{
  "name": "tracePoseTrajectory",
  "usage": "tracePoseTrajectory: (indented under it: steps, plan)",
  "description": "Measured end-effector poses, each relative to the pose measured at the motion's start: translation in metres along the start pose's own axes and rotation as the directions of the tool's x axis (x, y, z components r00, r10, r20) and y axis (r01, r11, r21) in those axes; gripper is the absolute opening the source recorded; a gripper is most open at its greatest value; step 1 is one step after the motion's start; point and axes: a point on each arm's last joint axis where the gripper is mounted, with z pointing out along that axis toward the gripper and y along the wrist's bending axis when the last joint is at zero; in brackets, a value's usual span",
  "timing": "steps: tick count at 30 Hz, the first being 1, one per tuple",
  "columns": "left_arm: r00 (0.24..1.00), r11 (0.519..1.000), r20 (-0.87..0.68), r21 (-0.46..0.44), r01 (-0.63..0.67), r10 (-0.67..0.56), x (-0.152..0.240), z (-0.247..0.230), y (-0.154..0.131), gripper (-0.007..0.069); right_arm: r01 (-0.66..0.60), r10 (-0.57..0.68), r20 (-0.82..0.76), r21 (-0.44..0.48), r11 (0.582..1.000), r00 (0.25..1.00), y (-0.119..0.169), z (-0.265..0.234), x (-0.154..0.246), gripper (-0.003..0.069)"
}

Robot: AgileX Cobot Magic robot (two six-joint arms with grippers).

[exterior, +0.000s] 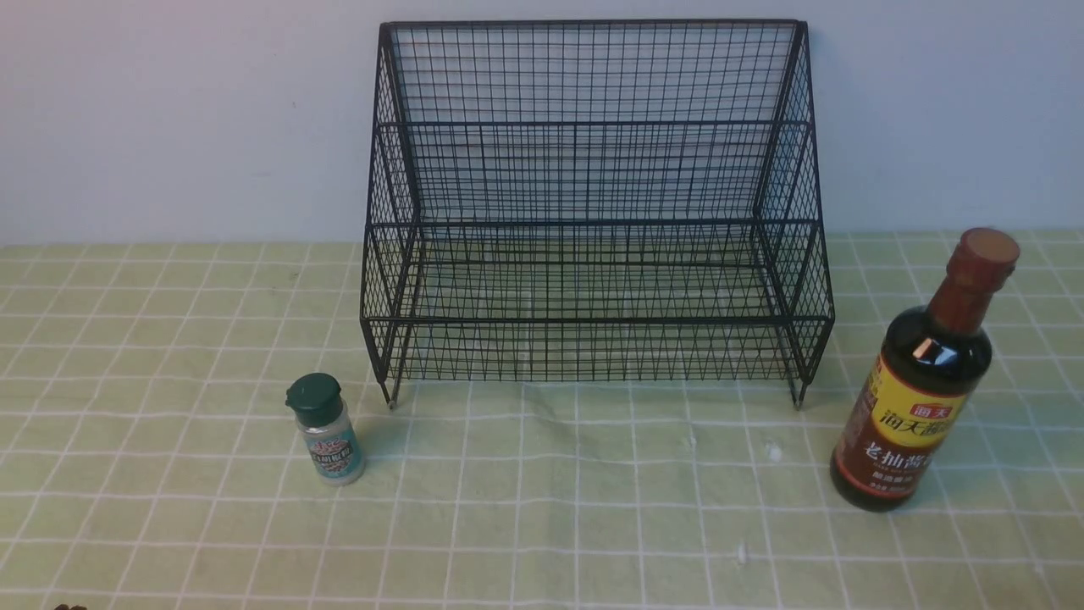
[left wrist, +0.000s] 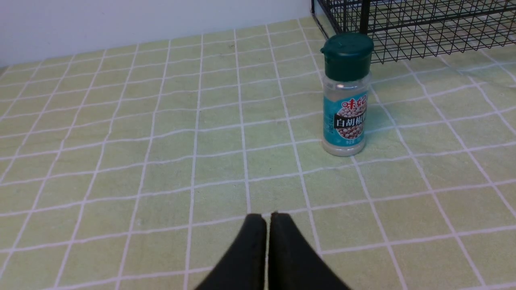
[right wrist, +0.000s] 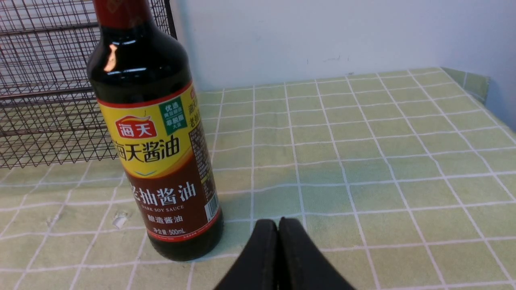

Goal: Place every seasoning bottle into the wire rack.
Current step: Use the left arm to grab the condiment bottle closest to it

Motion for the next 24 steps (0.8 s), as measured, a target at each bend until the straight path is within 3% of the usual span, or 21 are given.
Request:
tracePoseTrajectory:
  steps: [7,11,16,20,24]
  plan:
    - [0.999,1.0,0.026,0.004,0.019,-0.019,-0.002,0.0,0.0,-0.0006,0.0,0.0,0.0,0.0,1.0,1.0,0.0,0.0,0.0,-0.0015]
    - [0.969,0.981,0.156,0.043,0.187,-0.191,-0.014,-0.001,-0.001,-0.0006,0.0,0.0,0.0,0.0,1.0,1.0,0.0,0.0,0.0,-0.0015]
    - [0.841,0.914,0.361,0.1,0.394,-0.403,-0.033,-0.006,0.005,-0.0006,0.0,0.0,0.0,0.0,1.0,1.0,0.0,0.0,0.0,-0.0015]
    - [0.636,0.809,0.534,0.176,0.561,-0.558,-0.052,-0.018,0.017,-0.0006,0.0,0.0,0.0,0.0,1.0,1.0,0.0,0.0,0.0,-0.0015]
    - [0.559,0.836,0.651,0.232,0.497,-0.513,-0.097,-0.048,0.019,-0.0006,-0.003,0.003,0.014,-0.005,1.0,1.0,0.0,0.0,-0.001,-0.0015]
